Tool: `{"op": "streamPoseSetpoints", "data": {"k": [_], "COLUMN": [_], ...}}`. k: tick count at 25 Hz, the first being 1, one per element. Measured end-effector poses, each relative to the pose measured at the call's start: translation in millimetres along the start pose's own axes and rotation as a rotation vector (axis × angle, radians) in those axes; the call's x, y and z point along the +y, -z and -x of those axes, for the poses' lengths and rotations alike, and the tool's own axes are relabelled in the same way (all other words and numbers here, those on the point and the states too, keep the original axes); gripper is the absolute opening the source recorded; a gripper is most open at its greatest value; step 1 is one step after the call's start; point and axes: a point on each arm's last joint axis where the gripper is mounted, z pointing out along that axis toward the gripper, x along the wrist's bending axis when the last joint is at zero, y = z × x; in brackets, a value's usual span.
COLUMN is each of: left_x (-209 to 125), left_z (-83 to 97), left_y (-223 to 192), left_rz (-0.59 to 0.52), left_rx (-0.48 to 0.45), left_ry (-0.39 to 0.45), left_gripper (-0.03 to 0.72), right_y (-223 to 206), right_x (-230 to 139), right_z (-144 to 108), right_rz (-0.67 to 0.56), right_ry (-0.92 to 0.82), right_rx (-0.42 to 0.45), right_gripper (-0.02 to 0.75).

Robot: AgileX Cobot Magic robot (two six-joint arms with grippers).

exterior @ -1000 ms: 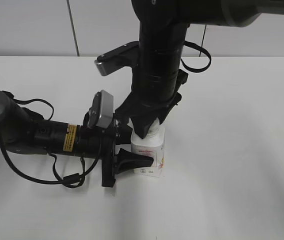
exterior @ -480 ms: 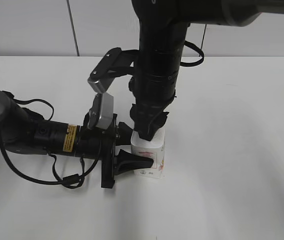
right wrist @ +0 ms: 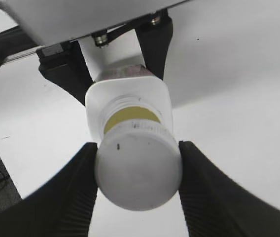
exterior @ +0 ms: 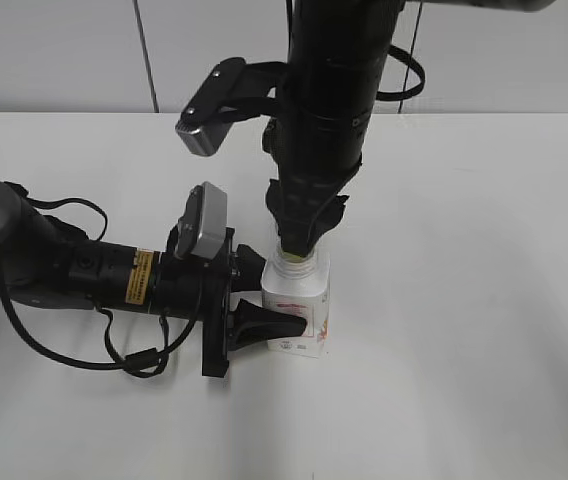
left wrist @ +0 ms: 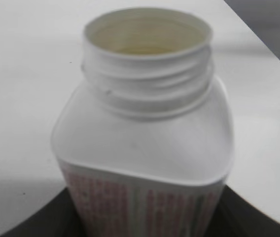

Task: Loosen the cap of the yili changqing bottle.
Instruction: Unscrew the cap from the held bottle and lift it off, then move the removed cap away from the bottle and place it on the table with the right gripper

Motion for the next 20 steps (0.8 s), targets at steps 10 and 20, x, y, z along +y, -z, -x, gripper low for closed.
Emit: {"op": "streamPoseSetpoints", "data": {"k": [10,20], "left_x": [-0.1,0.4], "left_z": [0.0,-5.1], "left_y": [0.0,0.0], "left_rz": [-0.001,0.005], "left_rx": [0.000,0.057], "left_ry": [0.000,0.025], "left_gripper": [0.361,0.361], "right_y": [15.0,25.2], "right_x": [-20.8,-123.0], "right_z": [23.3,103.0], "right_rz": [0.037,0.109], "right_ry": [-0.369,-0.857], "right_rx": [-0.006,0.057], "right_gripper": [0.393,0.393]}}
